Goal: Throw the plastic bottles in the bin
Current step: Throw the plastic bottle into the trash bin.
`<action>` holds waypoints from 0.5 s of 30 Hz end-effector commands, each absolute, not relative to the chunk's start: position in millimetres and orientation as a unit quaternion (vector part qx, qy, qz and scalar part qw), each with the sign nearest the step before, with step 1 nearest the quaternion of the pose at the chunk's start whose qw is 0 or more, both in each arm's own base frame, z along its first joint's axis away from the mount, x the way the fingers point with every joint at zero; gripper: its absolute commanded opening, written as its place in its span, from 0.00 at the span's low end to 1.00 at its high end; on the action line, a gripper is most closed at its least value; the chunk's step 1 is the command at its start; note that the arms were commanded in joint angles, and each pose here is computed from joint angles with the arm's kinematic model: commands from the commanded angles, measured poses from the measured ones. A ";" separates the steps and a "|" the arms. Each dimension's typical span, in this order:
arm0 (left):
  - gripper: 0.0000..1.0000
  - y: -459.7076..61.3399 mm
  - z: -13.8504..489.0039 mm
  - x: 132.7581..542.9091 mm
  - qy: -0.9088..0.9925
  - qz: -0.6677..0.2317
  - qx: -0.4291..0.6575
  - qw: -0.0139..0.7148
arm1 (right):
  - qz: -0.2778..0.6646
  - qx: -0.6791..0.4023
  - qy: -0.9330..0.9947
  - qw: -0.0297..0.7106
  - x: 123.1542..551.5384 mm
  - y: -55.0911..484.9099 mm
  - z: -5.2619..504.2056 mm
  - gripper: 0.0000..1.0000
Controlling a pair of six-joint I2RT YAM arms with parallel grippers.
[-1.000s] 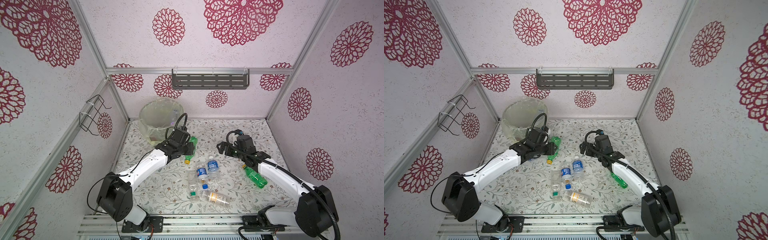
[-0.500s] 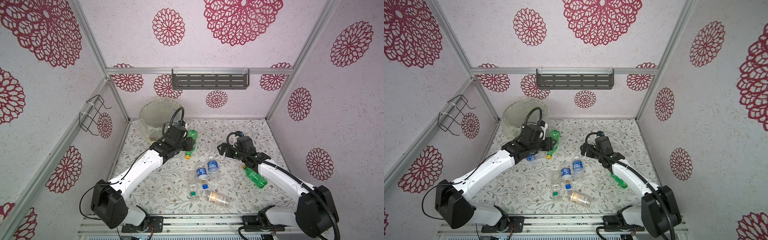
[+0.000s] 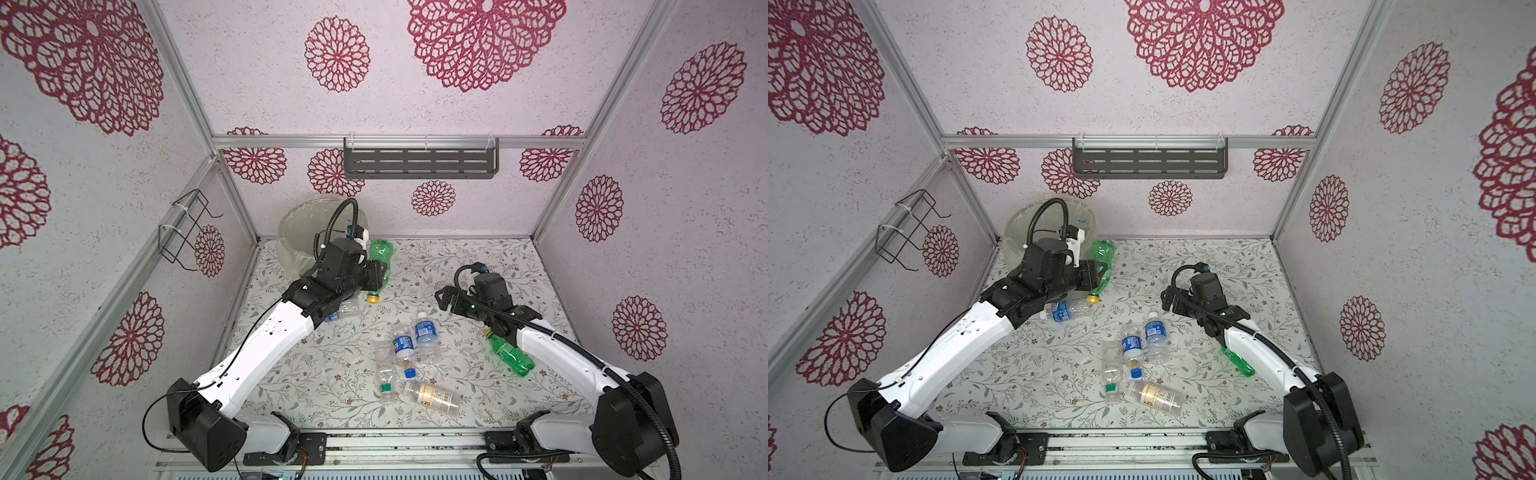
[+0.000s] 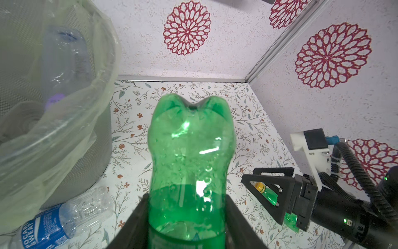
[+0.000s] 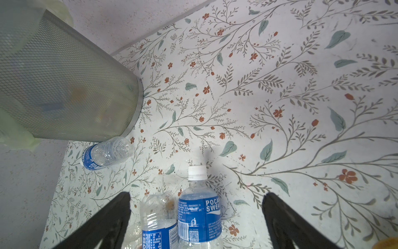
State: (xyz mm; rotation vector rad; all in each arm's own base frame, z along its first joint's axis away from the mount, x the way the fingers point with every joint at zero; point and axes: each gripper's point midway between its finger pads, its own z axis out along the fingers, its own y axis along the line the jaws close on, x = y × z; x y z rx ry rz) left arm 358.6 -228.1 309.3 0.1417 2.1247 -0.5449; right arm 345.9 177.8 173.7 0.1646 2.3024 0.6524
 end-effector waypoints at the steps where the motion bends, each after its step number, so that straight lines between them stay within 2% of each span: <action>1: 0.46 -215.2 333.3 356.1 0.849 -0.210 0.056 0.481 | 0.255 0.076 0.884 0.384 346.8 170.9 186.4 0.99; 15: 0.44 -146.4 361.5 347.4 0.842 -0.162 -0.008 0.514 | 0.257 0.076 0.884 0.382 349.6 172.6 184.7 0.99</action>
